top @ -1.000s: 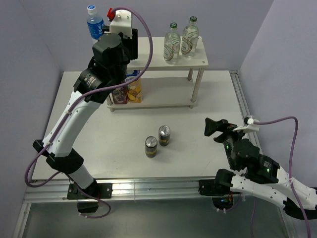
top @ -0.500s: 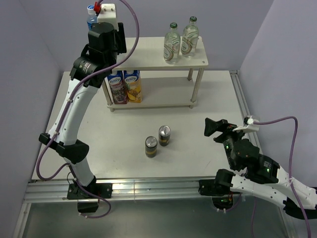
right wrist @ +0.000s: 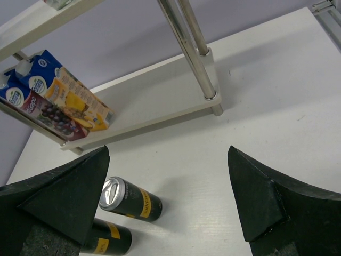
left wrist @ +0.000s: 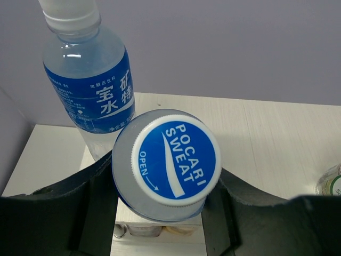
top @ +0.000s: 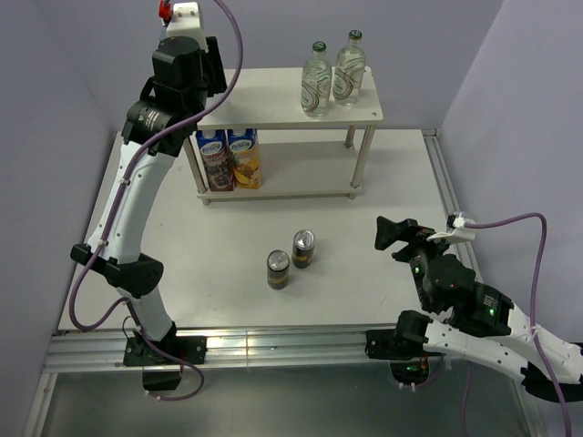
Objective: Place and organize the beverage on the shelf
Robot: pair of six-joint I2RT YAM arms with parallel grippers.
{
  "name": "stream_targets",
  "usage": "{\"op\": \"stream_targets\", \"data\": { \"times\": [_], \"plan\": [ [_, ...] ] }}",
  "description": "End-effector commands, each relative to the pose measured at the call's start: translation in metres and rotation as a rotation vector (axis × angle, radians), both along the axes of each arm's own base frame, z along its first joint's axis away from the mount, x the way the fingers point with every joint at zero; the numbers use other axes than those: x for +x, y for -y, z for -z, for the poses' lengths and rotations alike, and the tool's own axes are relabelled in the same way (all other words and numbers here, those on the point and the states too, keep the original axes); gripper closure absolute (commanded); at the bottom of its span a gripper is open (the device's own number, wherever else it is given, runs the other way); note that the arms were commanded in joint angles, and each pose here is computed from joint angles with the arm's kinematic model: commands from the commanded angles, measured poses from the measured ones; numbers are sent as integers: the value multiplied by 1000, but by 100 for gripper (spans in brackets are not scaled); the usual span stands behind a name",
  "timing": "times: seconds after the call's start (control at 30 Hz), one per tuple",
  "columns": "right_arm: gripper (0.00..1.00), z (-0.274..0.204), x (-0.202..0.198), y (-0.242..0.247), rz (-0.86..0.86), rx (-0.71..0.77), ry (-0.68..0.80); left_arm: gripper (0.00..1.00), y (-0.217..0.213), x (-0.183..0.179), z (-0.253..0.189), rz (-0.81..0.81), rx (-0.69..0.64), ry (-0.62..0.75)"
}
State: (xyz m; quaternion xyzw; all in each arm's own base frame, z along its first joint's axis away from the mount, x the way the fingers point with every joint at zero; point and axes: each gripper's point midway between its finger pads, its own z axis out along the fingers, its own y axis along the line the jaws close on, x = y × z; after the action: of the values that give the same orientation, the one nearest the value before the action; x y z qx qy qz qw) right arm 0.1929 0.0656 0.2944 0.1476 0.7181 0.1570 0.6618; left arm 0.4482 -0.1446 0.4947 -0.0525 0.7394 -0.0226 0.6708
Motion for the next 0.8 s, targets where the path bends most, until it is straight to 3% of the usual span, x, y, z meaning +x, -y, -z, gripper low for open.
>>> {"op": "stream_targets", "data": {
  "times": [0.0,0.07,0.27,0.6,0.67,0.77],
  "plan": [
    [2,0,2,0,25,9,6,48,-10,-8,-61,-13,-98,188],
    [2,0,2,0,25,7,5,38,-10,-5,-59,-16,-93,187],
    [2,1,3,0,28,4,4,23,-9,2,-53,-24,-86,180],
    [2,1,3,1,34,6,4,21,-7,10,-42,-30,-68,164],
    [2,3,3,0,36,3,1,28,-7,12,-39,-34,-61,159],
    [2,2,3,1,38,6,2,55,-7,16,-35,-48,-58,154]
  ]
}}
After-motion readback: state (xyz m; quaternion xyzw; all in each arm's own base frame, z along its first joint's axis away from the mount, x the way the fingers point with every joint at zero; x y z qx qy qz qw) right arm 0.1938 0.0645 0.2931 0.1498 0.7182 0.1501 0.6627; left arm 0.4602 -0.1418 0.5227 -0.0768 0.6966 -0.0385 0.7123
